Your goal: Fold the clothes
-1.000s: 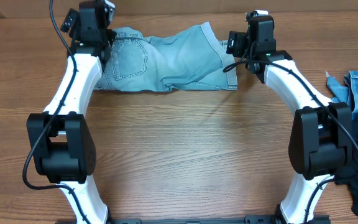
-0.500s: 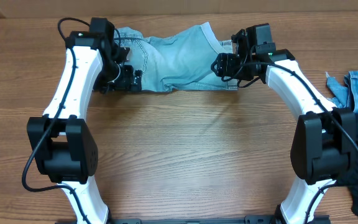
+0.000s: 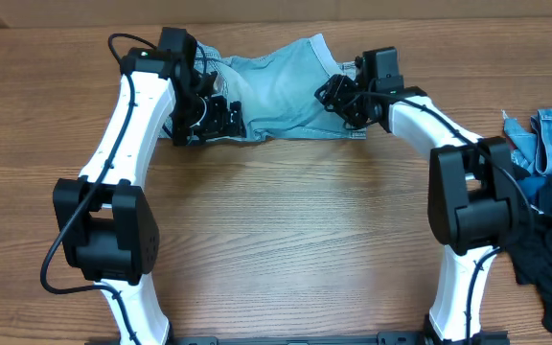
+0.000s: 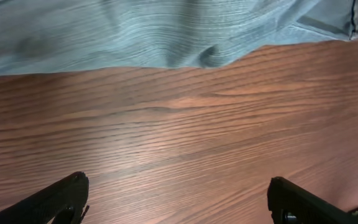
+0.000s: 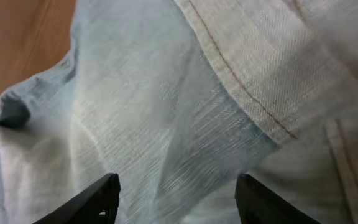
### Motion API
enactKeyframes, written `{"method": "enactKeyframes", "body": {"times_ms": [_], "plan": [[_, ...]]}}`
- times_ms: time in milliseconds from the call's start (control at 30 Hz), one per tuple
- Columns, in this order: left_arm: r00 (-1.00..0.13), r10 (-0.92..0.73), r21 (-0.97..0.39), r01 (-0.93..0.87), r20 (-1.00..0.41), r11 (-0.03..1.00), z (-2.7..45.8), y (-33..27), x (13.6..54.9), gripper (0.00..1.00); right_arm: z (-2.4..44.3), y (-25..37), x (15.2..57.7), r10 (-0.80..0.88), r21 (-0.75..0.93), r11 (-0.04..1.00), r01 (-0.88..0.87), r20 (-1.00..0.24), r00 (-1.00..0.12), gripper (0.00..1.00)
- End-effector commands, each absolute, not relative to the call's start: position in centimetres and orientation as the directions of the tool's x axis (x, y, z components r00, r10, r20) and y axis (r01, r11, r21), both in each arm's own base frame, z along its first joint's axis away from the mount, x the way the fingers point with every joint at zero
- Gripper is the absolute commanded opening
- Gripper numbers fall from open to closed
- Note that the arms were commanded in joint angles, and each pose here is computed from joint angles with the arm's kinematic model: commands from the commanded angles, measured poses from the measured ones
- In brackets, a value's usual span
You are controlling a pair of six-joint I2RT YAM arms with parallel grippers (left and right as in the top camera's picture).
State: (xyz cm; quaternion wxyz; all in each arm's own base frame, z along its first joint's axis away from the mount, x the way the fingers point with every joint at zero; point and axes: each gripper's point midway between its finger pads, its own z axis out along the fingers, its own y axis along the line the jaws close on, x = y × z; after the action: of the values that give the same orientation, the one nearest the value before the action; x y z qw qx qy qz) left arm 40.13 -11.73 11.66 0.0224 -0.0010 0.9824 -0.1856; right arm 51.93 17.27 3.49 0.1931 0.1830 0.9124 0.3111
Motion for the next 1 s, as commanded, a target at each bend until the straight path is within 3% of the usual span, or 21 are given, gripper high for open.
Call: {"method": "enactKeyframes", "body": {"times_ms": [0, 33, 67, 167, 233, 333, 467, 600, 633, 667, 700, 733, 867, 967], "plan": [[-0.998, -0.021, -0.373, 0.0, -0.051, 0.928, 12.2, -12.0, 40.4, 0.95, 1.3, 17.8, 52.1, 0.483, 0.629, 0.73, 0.266, -0.2, -0.852, 0.64], [-0.998, -0.022, -0.357, -0.001, -0.055, 0.934, 12.1, -11.7, 40.4, 0.95, 1.2, 17.9, 52.3, 0.483, 0.634, 0.729, 0.26, -0.207, -0.851, 0.6], [-0.998, -0.023, -0.346, -0.002, -0.057, 0.938, 12.0, -11.5, 40.5, 0.96, 1.6, 18.1, 52.8, 0.483, 0.645, 0.726, 0.241, -0.227, -0.846, 0.36], [-0.998, -0.023, -0.331, -0.004, -0.055, 0.944, 11.9, -11.2, 40.4, 0.96, 2.5, 18.4, 53.7, 0.484, 0.667, 0.716, 0.206, -0.262, -0.835, 0.04], [-0.998, -0.025, -0.308, -0.006, -0.055, 0.951, 11.8, -10.8, 40.4, 0.96, 3.9, 18.9, 53.5, 0.461, 0.699, 0.695, 0.167, -0.256, -0.85, 0.04], [-0.998, -0.027, -0.287, -0.01, -0.055, 0.958, 11.7, -10.4, 40.4, 0.98, 7.7, 18.2, 53.2, 0.396, 0.665, 0.744, 0.068, -0.357, -0.846, 0.04], [-0.998, -0.027, -0.286, -0.01, -0.056, 0.958, 11.7, -10.4, 40.4, 0.98, 8.8, 13.0, 50.2, 0.312, 0.386, 0.912, 0.139, -0.432, -0.846, 0.04], [-0.998, -0.026, -0.285, -0.01, -0.055, 0.958, 11.7, -10.4, 40.4, 0.98, 6.7, 10.9, 48.0, 0.293, 0.265, 0.943, 0.199, -0.384, -0.875, 0.04], [-0.998, -0.028, -0.259, -0.012, -0.055, 0.966, 11.5, -9.9, 40.3, 0.98, 6.5, 10.9, 47.9, 0.293, 0.265, 0.943, 0.199, -0.384, -0.876, 0.17], [-0.998, -0.02, -0.234, -0.007, -0.054, 0.972, 11.4, -9.4, 40.2, 0.98, 6.5, 10.9, 47.9, 0.292, 0.264, 0.944, 0.199, -0.383, -0.876, 0.35], [-0.999, -0.025, -0.195, -0.017, -0.035, 0.981, 11.5, -8.5, 39.7, 0.99, 6.5, 10.9, 47.9, 0.273, 0.258, 0.949, 0.181, -0.387, -0.88, 0.63], [-0.999, -0.032, -0.187, -0.029, -0.016, 0.982, 11.6, -8.0, 39.3, 0.98, 6.5, 10.8, 47.8, 0.242, 0.243, 0.958, 0.154, -0.393, -0.887, 0.72], [-0.998, -0.062, -0.055, -0.062, 0.012, 0.997, 12.4, -4.5, 38.3, 0.93, 5.9, 11.2, 46.0, 0.225, 0.286, 0.949, 0.137, -0.304, -0.926, 1.0], [-0.995, -0.102, -0.028, -0.102, -0.019, 0.994, 12.7, -2.8, 38.8, 0.94, 5.6, 10.9, 44.6, 0.242, 0.331, 0.93, 0.162, -0.219, -0.945, 1.0]]}}
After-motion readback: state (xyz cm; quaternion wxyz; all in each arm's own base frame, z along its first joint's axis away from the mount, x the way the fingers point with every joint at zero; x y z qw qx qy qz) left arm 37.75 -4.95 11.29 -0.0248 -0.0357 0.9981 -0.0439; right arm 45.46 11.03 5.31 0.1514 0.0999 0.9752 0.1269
